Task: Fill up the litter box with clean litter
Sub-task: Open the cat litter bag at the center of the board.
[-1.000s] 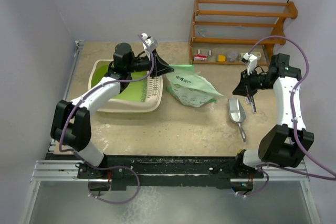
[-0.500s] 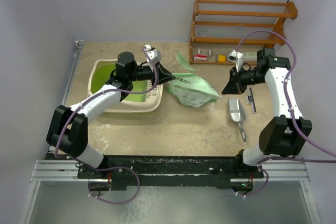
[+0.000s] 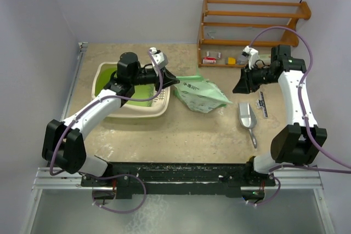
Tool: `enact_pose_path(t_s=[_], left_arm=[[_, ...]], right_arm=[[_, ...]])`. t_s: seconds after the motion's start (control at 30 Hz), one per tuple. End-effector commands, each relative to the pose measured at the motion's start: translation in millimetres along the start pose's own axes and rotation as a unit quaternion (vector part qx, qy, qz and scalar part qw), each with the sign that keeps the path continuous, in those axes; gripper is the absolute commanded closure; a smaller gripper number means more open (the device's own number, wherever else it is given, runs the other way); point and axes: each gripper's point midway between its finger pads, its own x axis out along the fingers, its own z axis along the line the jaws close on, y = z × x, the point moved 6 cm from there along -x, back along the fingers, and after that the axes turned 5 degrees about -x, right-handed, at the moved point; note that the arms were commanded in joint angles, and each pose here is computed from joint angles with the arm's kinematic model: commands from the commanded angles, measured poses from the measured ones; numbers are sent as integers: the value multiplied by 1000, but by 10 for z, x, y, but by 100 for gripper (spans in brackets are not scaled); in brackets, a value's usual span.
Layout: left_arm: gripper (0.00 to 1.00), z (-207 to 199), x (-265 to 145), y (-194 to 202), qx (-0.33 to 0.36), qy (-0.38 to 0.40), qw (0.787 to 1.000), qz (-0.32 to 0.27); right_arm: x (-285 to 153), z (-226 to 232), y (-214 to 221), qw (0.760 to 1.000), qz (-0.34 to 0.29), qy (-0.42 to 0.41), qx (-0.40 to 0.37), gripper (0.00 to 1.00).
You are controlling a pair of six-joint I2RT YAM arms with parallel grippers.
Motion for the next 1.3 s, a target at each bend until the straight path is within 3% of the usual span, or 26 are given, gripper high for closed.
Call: enact_pose_path(t_s=[0.0,0.13,0.17,0.27,0.67,1.27], left_arm=[[97,-129,-41,-235,38,19,999,-16],[97,-148,-12,-192,30,28,999,4],[97,-152,-6,-180,30,30,999,7],[97,-167,-4,-175,29,33,999,13],[97,-179,-132,-265,50,-2,999,20],[97,-135,-206,-302,49,-9,999,7]], right_arm=[[-76,87,-69,1000,-14,13,-5,71],[46,77,-141,1000,-4,-4,-13,71],[106,55,-199,1000,-11,-11,-10,66],[235,26,-260,1000,-4,-26,-16,62],[548,-75,-362,998,25,-43,-33,61],[392,272,-273,996,22,-56,-68,63]])
